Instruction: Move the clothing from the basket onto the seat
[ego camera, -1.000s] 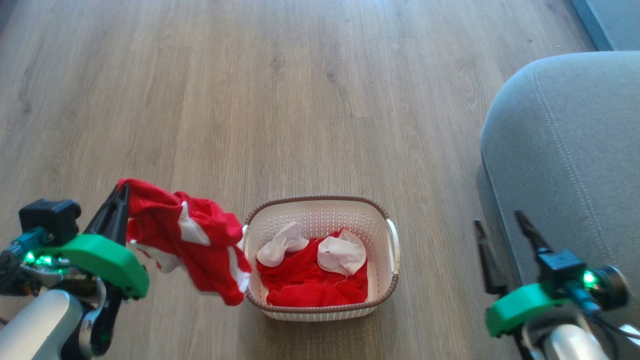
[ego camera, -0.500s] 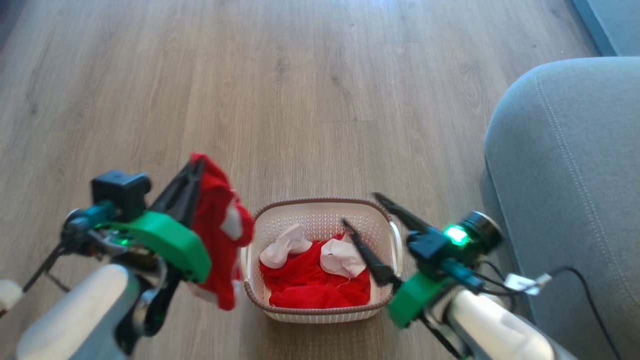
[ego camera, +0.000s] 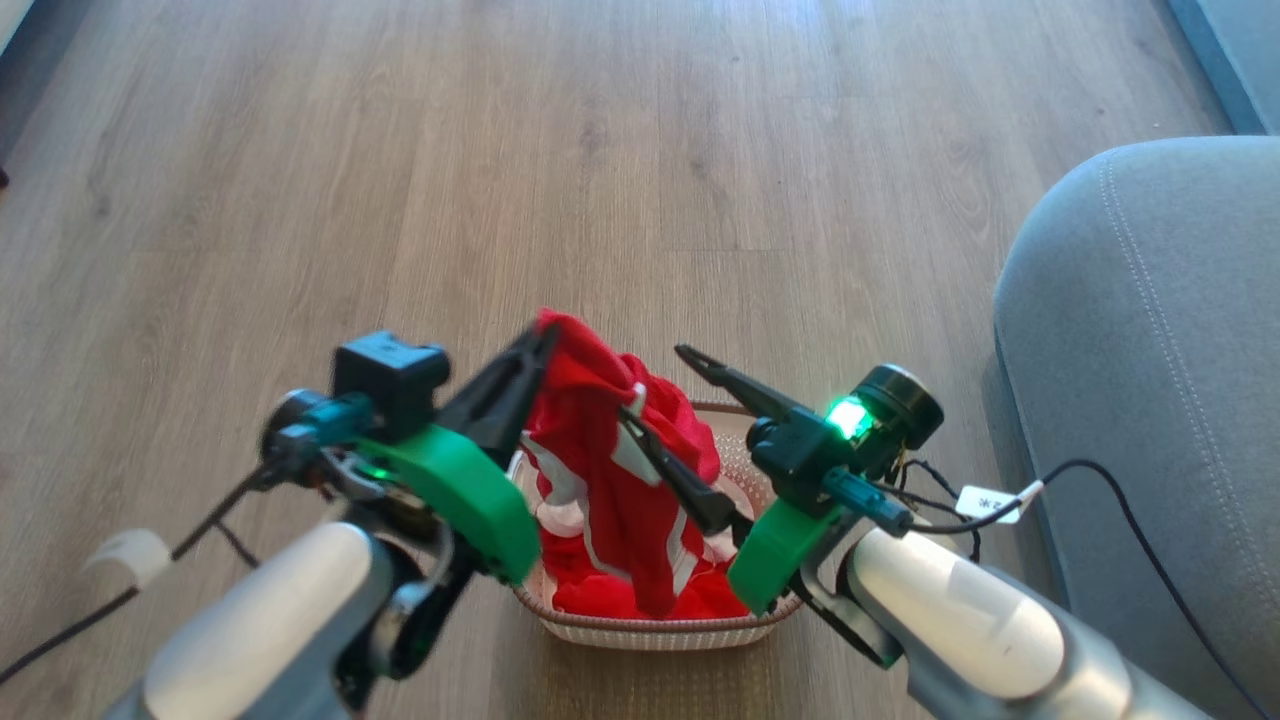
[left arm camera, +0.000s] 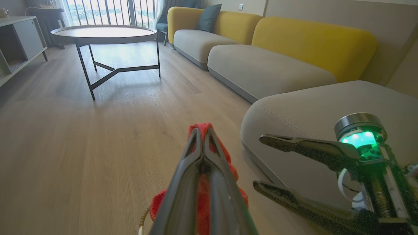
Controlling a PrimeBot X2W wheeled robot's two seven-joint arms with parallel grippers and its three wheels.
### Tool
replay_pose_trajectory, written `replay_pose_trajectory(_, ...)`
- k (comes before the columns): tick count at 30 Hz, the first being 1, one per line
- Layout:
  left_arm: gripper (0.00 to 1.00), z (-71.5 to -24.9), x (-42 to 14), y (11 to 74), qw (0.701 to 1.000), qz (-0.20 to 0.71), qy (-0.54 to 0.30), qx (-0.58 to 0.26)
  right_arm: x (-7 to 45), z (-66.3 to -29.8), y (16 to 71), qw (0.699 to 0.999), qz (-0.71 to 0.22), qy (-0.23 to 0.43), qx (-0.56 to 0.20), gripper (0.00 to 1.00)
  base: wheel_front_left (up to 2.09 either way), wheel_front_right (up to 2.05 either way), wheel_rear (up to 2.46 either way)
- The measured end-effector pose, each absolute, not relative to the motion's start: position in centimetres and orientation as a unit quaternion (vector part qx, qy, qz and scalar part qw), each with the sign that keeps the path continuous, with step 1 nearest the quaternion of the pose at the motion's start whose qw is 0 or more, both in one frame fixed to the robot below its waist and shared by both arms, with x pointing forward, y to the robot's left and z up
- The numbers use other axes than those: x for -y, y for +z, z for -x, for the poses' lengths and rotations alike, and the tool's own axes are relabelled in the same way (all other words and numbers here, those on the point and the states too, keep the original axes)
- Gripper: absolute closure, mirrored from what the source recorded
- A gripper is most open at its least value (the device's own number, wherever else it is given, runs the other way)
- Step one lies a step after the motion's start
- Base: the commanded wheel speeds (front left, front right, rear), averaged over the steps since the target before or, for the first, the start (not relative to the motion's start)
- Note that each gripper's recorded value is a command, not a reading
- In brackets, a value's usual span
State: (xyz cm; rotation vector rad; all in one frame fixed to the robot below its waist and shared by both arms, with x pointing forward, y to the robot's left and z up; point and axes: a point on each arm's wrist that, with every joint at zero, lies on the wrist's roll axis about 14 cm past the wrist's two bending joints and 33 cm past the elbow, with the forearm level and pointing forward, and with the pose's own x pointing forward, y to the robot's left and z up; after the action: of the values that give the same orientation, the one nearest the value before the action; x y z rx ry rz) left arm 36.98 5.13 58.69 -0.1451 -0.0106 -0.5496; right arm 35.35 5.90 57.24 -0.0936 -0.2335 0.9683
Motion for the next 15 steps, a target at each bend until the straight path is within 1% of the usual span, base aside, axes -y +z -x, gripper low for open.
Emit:
replay_pose_trajectory(7,1.00,-34.7,-1.2,60.2,0.937,0.086,-0.339,0.014,-5.5,-35.9,57.3,0.882,0.045,0.456,0.109,0.00,0.00,0.00,0.00)
replay_pose_trajectory(15,1.00,-33.8,0.0,61.2,0.929,0.083,-0.361,0.022,-5.3,-36.1,56.5,0.889,0.030,0.448,0.088,0.00,0.00,0.00,0.00)
